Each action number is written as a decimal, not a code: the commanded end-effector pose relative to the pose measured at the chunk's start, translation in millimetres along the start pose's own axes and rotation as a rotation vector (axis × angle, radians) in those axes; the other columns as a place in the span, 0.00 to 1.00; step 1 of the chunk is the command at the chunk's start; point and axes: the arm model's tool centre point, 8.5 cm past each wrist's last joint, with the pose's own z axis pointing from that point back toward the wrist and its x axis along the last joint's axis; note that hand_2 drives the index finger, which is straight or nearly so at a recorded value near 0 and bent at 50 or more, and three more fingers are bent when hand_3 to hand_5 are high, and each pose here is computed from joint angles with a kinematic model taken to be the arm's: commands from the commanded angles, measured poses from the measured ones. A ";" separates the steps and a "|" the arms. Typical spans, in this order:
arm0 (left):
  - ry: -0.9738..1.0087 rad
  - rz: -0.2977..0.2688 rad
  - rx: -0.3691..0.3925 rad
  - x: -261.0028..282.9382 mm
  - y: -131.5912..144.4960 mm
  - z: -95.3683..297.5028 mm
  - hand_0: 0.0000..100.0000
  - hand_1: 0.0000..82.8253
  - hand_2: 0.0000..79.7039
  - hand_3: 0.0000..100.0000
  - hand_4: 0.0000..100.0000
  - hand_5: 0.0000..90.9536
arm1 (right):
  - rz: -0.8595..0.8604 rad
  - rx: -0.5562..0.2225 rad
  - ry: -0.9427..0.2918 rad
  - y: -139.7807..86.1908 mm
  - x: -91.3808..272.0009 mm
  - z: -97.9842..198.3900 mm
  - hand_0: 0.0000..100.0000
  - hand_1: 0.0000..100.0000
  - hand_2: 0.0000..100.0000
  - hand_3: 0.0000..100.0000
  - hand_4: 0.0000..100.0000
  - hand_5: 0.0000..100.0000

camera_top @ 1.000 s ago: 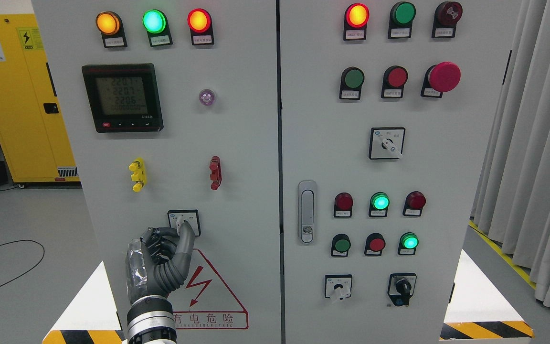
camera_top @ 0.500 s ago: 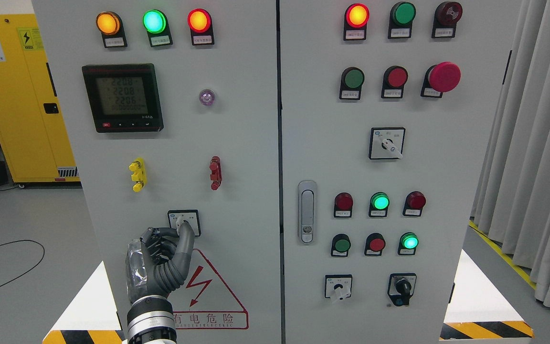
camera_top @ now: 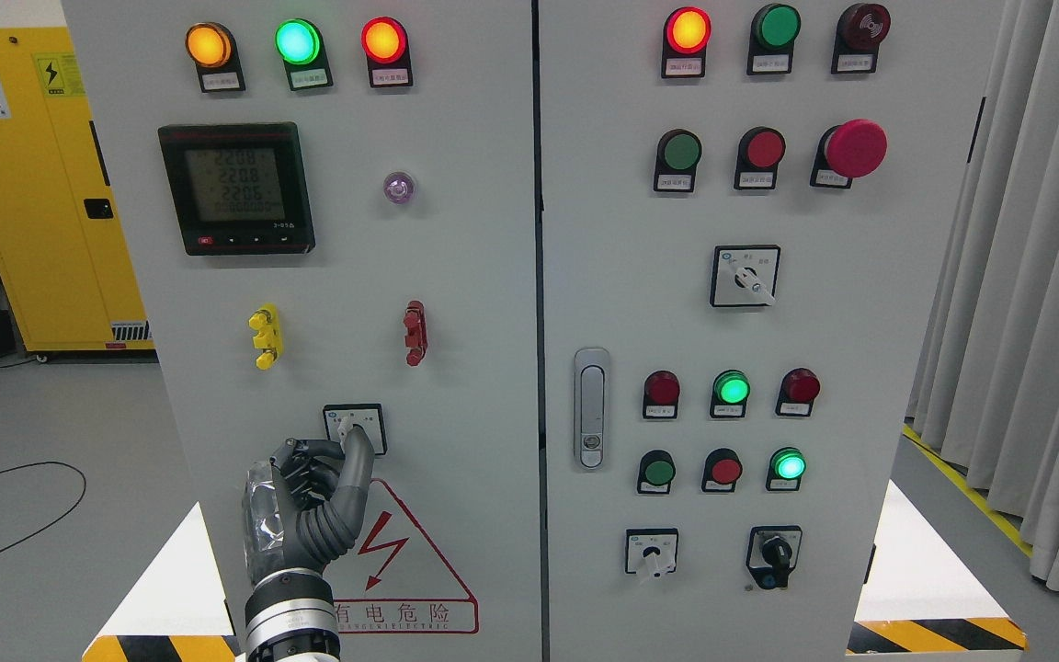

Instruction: Turn on light switch 1

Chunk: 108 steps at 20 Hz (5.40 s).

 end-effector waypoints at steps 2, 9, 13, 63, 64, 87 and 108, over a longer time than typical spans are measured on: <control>0.007 -0.003 -0.004 -1.2 -0.5 -0.1 0.50 0.66 0.85 0.93 0.90 0.88 | 0.000 0.000 0.000 0.0 0.0 0.0 0.00 0.50 0.04 0.00 0.00 0.00; 0.008 -0.002 -0.005 -1.7 -0.8 -0.2 0.48 0.66 0.84 0.94 0.90 0.89 | 0.000 0.000 0.000 0.0 0.0 0.0 0.00 0.50 0.04 0.00 0.00 0.00; 0.007 -0.002 -0.005 -1.6 -0.8 -0.2 0.47 0.65 0.83 0.94 0.90 0.89 | 0.000 0.000 0.000 0.0 0.0 0.0 0.00 0.50 0.04 0.00 0.00 0.00; 0.013 0.000 -0.015 -3.7 -3.2 -0.4 0.47 0.61 0.75 0.93 0.90 0.90 | 0.000 0.000 0.000 0.0 0.0 0.0 0.00 0.50 0.04 0.00 0.00 0.00; 0.013 0.000 -0.015 -3.7 -3.2 -0.4 0.42 0.61 0.75 0.93 0.90 0.89 | 0.000 0.000 0.000 0.0 0.0 0.0 0.00 0.50 0.04 0.00 0.00 0.00; 0.016 0.010 -0.020 -6.2 -2.9 1.9 0.09 0.55 0.75 0.92 0.90 0.88 | -0.002 0.000 0.000 0.0 0.0 0.0 0.00 0.50 0.04 0.00 0.00 0.00; -0.033 0.085 0.000 -50.4 33.5 38.0 0.10 0.46 0.80 0.95 0.91 0.88 | 0.000 0.000 0.000 0.0 0.0 0.0 0.00 0.50 0.04 0.00 0.00 0.00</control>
